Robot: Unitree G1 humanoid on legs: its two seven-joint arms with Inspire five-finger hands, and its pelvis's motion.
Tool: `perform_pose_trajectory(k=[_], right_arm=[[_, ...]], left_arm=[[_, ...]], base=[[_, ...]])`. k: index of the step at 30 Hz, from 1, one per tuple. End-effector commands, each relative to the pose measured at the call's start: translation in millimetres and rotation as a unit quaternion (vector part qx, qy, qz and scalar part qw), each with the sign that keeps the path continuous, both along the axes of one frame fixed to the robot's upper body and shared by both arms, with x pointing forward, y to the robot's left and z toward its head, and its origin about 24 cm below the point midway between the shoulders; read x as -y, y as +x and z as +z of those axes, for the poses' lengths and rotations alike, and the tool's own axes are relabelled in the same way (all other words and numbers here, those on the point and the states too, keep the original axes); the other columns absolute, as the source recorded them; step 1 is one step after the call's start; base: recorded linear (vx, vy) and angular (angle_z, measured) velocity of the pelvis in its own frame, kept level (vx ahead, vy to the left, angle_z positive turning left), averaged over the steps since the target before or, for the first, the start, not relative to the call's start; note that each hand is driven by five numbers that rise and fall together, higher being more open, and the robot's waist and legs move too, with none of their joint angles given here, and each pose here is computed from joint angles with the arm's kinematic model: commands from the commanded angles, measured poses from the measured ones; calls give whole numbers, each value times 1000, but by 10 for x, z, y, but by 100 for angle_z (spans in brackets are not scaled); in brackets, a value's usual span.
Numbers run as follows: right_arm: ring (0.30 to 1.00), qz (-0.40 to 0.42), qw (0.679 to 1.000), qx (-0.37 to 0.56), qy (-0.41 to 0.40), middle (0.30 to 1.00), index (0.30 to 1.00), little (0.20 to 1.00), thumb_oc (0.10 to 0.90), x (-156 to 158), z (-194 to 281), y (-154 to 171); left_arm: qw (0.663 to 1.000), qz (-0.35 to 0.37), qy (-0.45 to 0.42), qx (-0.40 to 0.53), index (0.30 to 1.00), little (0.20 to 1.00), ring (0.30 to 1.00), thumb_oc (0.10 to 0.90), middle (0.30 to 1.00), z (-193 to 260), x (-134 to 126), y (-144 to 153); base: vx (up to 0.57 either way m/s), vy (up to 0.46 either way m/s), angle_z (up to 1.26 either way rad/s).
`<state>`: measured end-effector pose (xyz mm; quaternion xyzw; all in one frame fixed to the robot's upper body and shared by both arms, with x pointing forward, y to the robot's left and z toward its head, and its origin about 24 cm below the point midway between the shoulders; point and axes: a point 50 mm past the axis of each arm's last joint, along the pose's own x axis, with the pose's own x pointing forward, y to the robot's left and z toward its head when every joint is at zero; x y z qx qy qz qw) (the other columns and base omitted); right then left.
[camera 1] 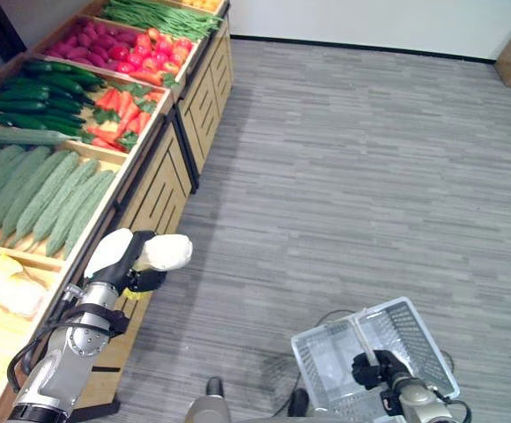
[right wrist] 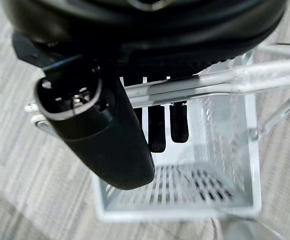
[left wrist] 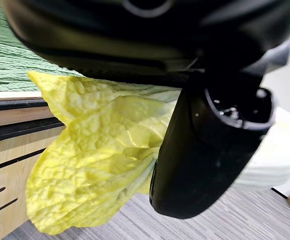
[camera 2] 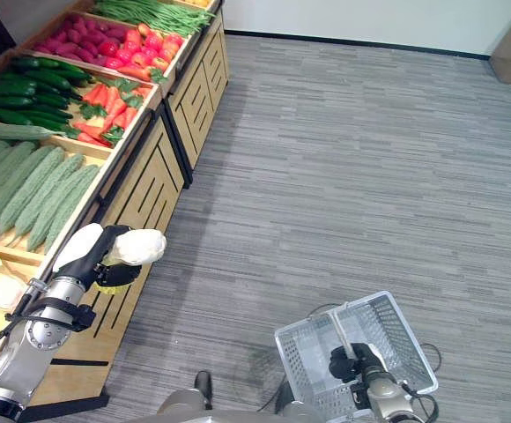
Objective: Get the vegetables into the basket
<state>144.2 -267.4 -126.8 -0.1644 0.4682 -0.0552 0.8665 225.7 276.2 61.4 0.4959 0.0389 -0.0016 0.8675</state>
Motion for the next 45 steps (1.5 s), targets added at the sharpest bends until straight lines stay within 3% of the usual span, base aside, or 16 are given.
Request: perform_pose_trajectory(k=[1, 5, 10, 12, 14, 25, 28, 31, 38, 45], right_arm=[[300, 26, 997, 74, 3, 300, 300, 300, 400, -59, 191, 376], [300, 45, 994, 101, 6, 300, 300, 300, 400, -115, 292, 545], [300, 94, 979, 180, 1, 300, 300, 300, 400, -270, 630, 1005], [300, 93, 979, 180, 1, 300, 300, 300, 400, -268, 630, 1004], [300, 134, 964, 231, 3, 300, 300, 300, 400, -477, 866, 1285], [300, 211, 910, 356, 17, 300, 300, 300, 400, -1112, 1529, 1849], [300, 234, 895, 380, 19, 300, 300, 300, 400, -1273, 1661, 1904], [300, 269, 860, 431, 49, 300, 300, 300, 400, -1595, 1919, 1928], [300, 295, 840, 450, 67, 300, 300, 300, 400, -1757, 2006, 1858], [300, 334, 808, 475, 104, 300, 300, 300, 400, -1886, 2106, 1662]], left_arm=[[991, -67, 54, 102, 300, 300, 300, 400, 300, 546, 110, 179], [991, -77, 68, 81, 300, 300, 300, 400, 300, 516, 98, 160], [984, -134, 113, 40, 300, 300, 300, 400, 300, 506, 213, 235], [984, -134, 113, 40, 300, 300, 300, 400, 300, 506, 215, 237], [970, -195, 142, 42, 300, 300, 300, 400, 300, 562, 472, 370], [923, -352, 146, 55, 300, 300, 300, 400, 300, 565, 1332, 622], [915, -378, 135, 38, 300, 300, 300, 400, 300, 454, 1517, 646], [911, -389, 124, -53, 300, 300, 300, 400, 300, -99, 1823, 691], [900, -379, 161, -146, 300, 300, 300, 400, 300, -645, 2030, 642], [885, -391, 202, -150, 300, 300, 300, 400, 300, -767, 2249, 650]], base=[[60, 278, -28], [35, 176, -37], [5, 126, -33], [-2, 35, -26], [1, 51, -17], [-2, -50, -8], [-4, -68, 2], [-2, -79, 3], [10, -34, -3], [-4, 1, -1]])
